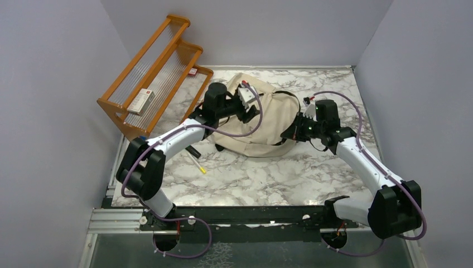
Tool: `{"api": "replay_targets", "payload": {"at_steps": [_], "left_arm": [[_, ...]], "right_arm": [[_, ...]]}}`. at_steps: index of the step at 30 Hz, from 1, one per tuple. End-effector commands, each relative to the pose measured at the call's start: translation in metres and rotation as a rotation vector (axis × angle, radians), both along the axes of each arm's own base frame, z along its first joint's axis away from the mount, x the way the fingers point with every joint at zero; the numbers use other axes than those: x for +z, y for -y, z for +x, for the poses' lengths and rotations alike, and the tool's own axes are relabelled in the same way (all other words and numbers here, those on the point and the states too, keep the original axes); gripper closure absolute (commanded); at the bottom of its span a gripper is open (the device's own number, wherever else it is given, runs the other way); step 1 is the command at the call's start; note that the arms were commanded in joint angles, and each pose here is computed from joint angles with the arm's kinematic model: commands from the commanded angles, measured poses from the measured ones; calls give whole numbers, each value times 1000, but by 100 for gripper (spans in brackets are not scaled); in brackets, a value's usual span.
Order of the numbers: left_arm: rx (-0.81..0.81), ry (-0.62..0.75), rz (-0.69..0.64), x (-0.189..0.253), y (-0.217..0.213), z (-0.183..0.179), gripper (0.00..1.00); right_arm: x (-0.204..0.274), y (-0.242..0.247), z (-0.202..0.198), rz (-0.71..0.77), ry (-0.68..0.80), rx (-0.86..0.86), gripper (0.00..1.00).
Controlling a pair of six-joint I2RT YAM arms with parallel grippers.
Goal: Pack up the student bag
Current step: Zip the student bag at the center of the board.
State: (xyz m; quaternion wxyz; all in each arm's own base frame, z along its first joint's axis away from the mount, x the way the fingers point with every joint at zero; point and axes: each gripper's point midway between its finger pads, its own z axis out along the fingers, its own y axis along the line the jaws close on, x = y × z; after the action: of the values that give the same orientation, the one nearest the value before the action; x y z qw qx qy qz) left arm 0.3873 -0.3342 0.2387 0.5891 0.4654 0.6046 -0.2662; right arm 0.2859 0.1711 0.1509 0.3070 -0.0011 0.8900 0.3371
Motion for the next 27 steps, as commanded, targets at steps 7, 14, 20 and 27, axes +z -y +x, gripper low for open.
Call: {"api": "replay_targets", "payload": {"at_steps": [7, 14, 20, 27], "left_arm": [[-165, -26, -134, -24, 45, -87, 36], [-139, -23, -246, -20, 57, -93, 35], [-102, -121, -316, -35, 64, -101, 35], [-106, -163, -367, -48, 69, -117, 36]], "right_arm": [[39, -15, 18, 28, 205, 120, 98], [44, -18, 19, 45, 216, 129, 98], [52, -19, 16, 80, 232, 106, 98], [55, -20, 13, 110, 244, 102, 98]]}}
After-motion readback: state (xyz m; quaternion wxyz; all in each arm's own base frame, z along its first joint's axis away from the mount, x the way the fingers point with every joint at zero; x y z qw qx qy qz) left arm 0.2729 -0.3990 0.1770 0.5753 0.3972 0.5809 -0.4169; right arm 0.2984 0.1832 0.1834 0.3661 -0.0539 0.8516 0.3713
